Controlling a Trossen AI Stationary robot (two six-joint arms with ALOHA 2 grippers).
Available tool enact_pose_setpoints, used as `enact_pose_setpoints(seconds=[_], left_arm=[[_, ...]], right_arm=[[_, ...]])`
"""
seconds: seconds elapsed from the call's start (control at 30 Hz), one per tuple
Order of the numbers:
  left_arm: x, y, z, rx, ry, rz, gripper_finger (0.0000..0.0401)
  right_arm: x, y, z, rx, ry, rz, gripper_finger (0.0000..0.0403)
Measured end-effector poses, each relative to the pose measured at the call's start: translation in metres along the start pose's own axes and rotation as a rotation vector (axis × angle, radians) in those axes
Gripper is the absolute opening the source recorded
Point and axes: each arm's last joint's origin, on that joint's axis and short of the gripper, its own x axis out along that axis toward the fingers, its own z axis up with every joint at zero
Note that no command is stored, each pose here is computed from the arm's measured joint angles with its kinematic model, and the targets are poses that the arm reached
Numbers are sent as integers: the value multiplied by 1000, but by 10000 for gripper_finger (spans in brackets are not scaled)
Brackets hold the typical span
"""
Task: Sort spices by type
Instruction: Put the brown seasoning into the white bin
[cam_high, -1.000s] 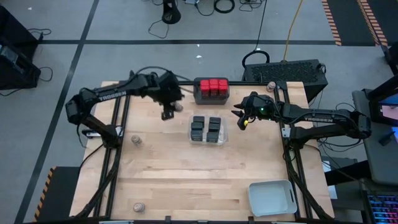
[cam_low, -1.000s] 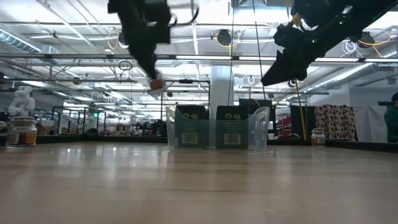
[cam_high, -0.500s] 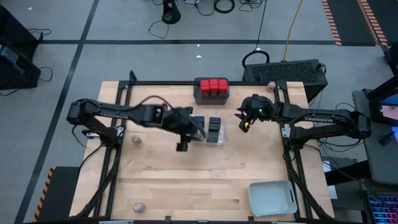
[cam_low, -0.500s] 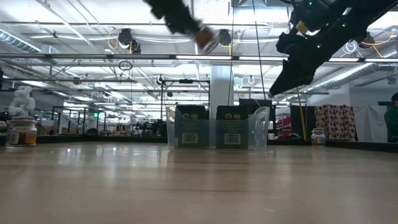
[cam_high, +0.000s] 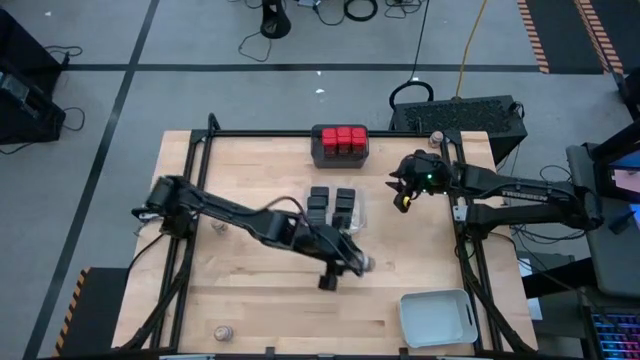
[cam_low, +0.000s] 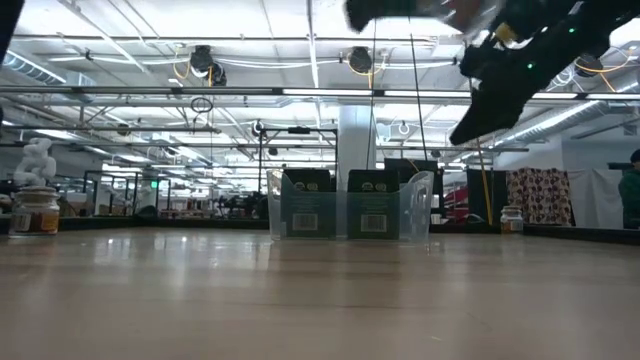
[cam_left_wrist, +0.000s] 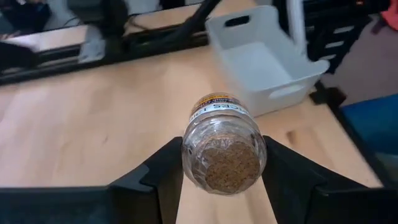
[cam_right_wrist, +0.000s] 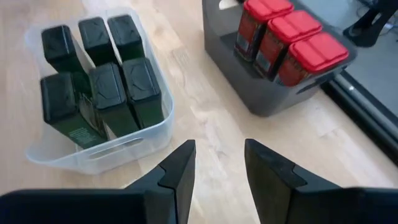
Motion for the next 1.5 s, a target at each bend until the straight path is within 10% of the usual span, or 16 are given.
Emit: enact_pose_setpoints(seconds=[0.77,1.5], left_arm=[[105,-56,59,123,-192,-87,184],[166,-34,13,132,-110,-117,184]], right_arm=[[-42,-13,-11,38,-36,-32,121],[-47,-14,-11,34,-63,-39,121]])
